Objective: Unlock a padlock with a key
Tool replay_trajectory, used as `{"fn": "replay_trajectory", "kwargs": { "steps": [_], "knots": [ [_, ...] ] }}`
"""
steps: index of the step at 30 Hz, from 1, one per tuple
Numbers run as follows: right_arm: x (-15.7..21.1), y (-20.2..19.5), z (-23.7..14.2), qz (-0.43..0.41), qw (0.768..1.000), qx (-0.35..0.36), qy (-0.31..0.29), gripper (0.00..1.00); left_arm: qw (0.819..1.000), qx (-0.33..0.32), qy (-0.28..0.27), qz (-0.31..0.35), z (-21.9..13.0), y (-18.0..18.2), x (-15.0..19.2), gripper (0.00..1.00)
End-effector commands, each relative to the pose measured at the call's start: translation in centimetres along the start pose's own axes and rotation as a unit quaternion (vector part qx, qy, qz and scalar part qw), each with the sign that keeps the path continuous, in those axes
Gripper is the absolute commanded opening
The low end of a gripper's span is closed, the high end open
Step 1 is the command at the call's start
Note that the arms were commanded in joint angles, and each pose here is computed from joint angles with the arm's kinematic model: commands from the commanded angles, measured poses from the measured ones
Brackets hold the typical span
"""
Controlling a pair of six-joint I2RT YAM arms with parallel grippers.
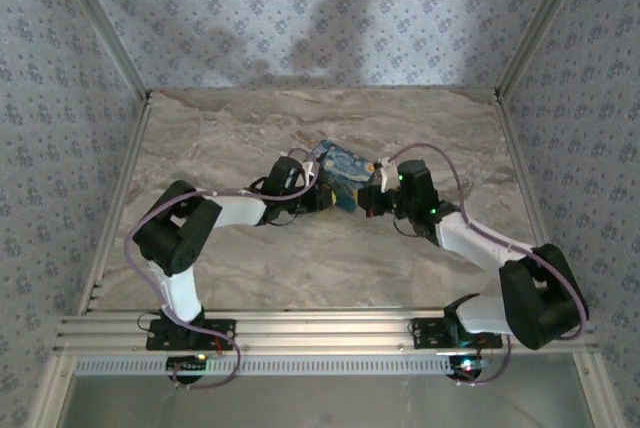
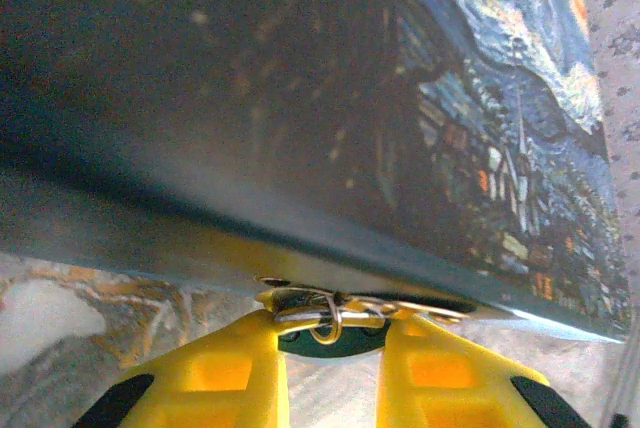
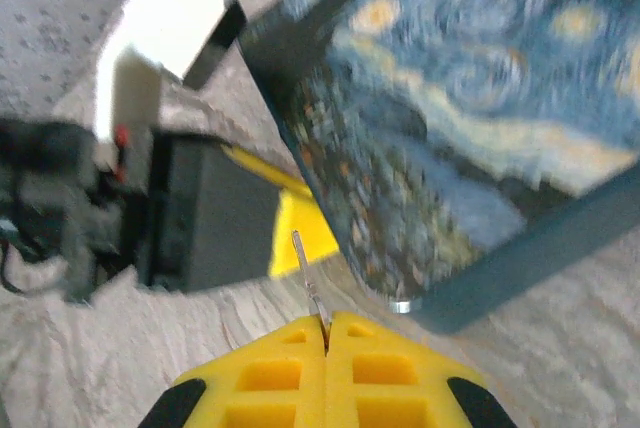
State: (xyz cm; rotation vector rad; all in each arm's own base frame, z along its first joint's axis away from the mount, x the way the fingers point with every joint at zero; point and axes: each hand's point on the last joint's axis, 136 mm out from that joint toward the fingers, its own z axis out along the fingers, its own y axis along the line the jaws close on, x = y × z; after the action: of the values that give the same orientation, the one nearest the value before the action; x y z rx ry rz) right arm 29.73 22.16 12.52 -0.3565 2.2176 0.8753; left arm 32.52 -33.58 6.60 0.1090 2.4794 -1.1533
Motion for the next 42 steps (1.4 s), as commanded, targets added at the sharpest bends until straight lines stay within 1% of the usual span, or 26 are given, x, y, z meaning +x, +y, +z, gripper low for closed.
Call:
{"fn": "replay_trajectory", "kwargs": {
  "steps": [1, 7, 11, 21, 29, 42],
  "knots": [
    [0.7, -0.2, 0.0, -0.029, 0.999, 0.026, -0.033, 0.0, 0.999, 0.032, 0.001, -0.023, -1.4, -3.3, -1.0, 0.21],
    [3.9, 0.6, 1.5, -0.057, 0.998, 0.027, -0.028, 0.0, 0.997, 0.046, 0.011, -0.058, -1.5, -4.3, -0.6, 0.2],
    [4.9, 0.6, 2.3, -0.068, 0.997, 0.032, -0.035, 0.0, 0.996, 0.054, 0.013, -0.075, -1.3, -4.7, -0.5, 0.2],
    [5.4, -0.6, 2.2, -0.086, 0.993, 0.058, -0.063, 0.0, 0.993, 0.06, 0.016, -0.097, -1.1, -5.1, -0.1, 0.17],
    [4.8, -1.2, 2.3, -0.097, 0.99, 0.07, -0.081, 0.0, 0.992, 0.06, 0.022, -0.107, -0.8, -5.3, 0.4, 0.16],
    [4.6, -1.6, 2.8, -0.099, 0.989, 0.078, -0.08, 0.0, 0.992, 0.061, 0.025, -0.111, -0.7, -5.6, 0.8, 0.15]
  ]
}}
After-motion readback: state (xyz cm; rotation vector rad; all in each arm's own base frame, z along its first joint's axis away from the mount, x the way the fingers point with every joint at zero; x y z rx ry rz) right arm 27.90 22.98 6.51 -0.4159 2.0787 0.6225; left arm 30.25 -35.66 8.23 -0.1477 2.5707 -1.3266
